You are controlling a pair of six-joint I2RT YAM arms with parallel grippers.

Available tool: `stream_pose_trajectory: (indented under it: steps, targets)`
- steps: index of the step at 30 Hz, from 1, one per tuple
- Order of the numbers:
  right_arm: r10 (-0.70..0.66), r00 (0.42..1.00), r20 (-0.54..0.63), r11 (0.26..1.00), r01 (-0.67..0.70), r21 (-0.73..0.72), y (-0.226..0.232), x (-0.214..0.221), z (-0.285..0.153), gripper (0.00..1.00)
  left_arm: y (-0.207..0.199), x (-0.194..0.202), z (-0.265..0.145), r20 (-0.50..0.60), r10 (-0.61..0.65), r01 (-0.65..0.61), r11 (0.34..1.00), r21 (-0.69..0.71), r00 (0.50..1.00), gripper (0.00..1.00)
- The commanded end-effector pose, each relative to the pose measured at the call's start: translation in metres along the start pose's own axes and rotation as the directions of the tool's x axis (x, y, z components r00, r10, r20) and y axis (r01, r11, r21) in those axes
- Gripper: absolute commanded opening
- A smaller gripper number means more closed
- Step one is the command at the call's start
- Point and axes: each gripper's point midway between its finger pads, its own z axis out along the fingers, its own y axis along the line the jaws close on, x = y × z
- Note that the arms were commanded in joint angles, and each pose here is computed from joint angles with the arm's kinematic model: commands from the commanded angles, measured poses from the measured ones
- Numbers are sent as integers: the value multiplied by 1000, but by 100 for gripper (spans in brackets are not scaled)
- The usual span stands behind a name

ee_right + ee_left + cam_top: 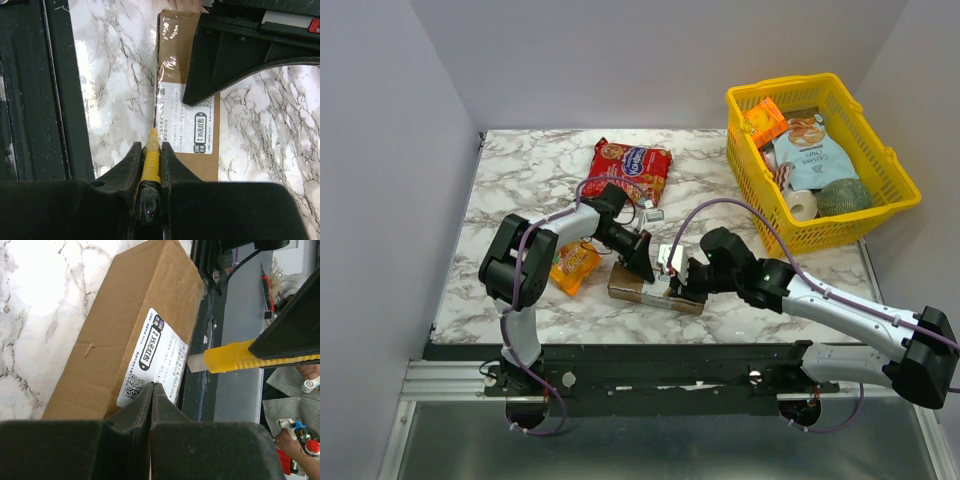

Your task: Unpack the express box

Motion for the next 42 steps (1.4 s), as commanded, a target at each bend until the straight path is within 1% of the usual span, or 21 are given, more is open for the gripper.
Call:
stream_pose_trajectory:
  steps: [1, 5, 13, 21, 33, 39, 42]
  targets:
    - [-1, 999, 41, 1000, 0, 28, -5, -14, -1, 0, 41, 25, 11, -82, -8, -2, 993, -117, 997, 8]
    - [-10, 1000, 24, 1000, 9, 28, -5, -8, 1, 1, 42, 23, 11, -82, -11, 1, 994, -112, 997, 8]
    - [-7, 999, 46, 999, 5, 34, -7, -18, -3, 0, 43, 25, 12, -85, -20, 11, 994, -107, 996, 8]
    - [-11, 999, 35, 999, 10, 34, -7, -16, -3, 0, 43, 25, 13, -86, -25, 16, 995, -102, 996, 8]
    - [-5, 999, 53, 1000, 3, 21, -4, -24, -9, 0, 44, 26, 14, -88, -33, 25, 995, -96, 996, 8]
    - [1, 1000, 28, 999, -2, 42, -7, -14, -6, 0, 45, 26, 15, -90, -36, 27, 995, -98, 995, 8]
    - [0, 1000, 18, 1000, 0, 30, -4, -9, -4, 0, 45, 26, 15, -90, -39, 30, 995, -98, 995, 8]
